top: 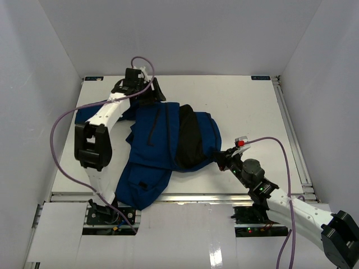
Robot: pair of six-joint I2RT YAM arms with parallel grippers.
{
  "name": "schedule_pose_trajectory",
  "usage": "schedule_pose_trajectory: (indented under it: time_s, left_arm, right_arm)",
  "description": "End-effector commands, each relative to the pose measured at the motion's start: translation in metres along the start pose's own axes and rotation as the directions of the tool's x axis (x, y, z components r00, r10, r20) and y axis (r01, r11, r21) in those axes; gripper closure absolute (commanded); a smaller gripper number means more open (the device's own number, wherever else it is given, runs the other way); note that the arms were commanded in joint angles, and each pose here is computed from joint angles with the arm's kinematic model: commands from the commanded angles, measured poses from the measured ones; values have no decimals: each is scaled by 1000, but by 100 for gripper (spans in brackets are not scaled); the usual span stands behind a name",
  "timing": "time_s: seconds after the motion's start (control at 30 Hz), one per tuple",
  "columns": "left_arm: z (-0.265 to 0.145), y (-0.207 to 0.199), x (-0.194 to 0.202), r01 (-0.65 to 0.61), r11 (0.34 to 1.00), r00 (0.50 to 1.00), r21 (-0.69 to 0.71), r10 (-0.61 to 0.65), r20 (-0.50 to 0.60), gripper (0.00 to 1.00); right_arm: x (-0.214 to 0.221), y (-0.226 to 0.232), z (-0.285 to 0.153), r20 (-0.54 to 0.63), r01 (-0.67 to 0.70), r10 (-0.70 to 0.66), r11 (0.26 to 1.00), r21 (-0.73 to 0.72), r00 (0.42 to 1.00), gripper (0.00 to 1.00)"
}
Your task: Zip up the jacket
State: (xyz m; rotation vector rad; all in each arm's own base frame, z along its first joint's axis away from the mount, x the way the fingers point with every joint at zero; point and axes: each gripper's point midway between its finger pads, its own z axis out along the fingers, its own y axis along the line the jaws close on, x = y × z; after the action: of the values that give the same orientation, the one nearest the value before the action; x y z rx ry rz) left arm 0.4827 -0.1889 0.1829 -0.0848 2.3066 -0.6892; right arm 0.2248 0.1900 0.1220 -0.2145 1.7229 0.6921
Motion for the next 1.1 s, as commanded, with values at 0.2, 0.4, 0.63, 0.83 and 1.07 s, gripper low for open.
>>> schedule_pose_trajectory:
  time_s: [0.2,0.4,0.63,0.83,1.07]
  left_arm:
    - [68,-40,45,-35,989,976,144,65,-206,22]
    - [83,-47,72,1,974,965,229,59,-255,41]
    - [27,-33,3,-122,993,992,12,121,26,100]
    - [-20,25,-18,-173,926,980,-336,196,37,100]
    - [-39,10,-22,-172,944,977,-283,201,73,95]
  right_arm:
    - [-25,13,5,78,8,-4,999,-49,997,92]
    - [-30,13,2,94,5,0,999,-52,996,92]
    - [-27,13,4,75,3,1,999,-50,997,92]
    - [-20,15,5,64,-8,12,998,-66,998,92]
    - [-16,14,5,50,-6,10,998,-63,999,92]
